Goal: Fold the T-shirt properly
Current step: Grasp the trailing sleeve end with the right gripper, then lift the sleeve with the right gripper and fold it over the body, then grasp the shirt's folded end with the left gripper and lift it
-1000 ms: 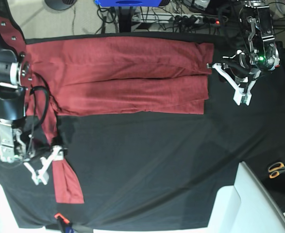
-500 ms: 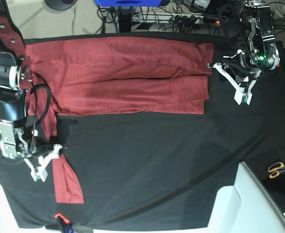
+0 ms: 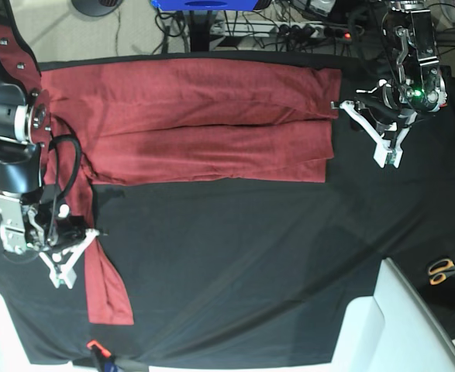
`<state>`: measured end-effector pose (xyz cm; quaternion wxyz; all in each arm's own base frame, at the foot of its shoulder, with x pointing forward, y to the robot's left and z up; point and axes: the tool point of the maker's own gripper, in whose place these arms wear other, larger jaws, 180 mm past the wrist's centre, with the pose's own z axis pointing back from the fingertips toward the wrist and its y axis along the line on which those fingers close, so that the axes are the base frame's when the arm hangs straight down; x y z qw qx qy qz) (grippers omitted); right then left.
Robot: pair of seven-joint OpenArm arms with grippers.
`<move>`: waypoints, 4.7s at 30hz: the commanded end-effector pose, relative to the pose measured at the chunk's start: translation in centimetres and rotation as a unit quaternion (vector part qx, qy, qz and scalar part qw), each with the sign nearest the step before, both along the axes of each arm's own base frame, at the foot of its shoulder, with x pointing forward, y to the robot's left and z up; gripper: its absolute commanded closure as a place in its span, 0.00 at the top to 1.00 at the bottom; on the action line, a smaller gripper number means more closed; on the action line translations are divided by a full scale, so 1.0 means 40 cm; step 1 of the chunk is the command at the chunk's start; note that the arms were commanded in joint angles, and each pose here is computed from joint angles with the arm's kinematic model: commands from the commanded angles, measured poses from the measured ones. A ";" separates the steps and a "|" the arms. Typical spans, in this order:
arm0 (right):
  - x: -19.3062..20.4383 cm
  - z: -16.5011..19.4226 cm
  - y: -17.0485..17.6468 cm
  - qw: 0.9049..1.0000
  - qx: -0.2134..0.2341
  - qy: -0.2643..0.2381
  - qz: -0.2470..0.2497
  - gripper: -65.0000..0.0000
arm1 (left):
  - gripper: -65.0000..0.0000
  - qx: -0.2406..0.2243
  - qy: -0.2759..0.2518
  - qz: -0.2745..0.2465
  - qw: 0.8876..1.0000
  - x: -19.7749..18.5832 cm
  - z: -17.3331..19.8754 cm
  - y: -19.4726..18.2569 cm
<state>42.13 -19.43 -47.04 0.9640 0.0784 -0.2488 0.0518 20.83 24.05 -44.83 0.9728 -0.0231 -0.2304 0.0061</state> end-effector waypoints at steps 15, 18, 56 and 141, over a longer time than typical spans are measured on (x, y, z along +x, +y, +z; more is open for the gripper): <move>-0.059 0.169 -0.031 0.993 -0.094 -0.065 0.031 0.01 | 0.00 0.015 -0.024 -0.006 1.000 0.037 0.034 0.028; -0.102 0.194 -0.006 0.991 -0.104 -0.078 0.040 0.01 | 0.00 0.024 -0.025 -0.008 0.999 0.040 0.041 0.045; -0.614 0.184 0.399 0.984 0.000 -0.053 0.172 0.01 | 0.00 0.047 -0.036 0.025 0.998 0.040 0.073 0.132; -0.479 0.217 0.686 0.926 -0.015 -0.068 0.371 0.00 | 0.00 0.022 -0.049 0.052 0.997 -0.174 -0.004 0.278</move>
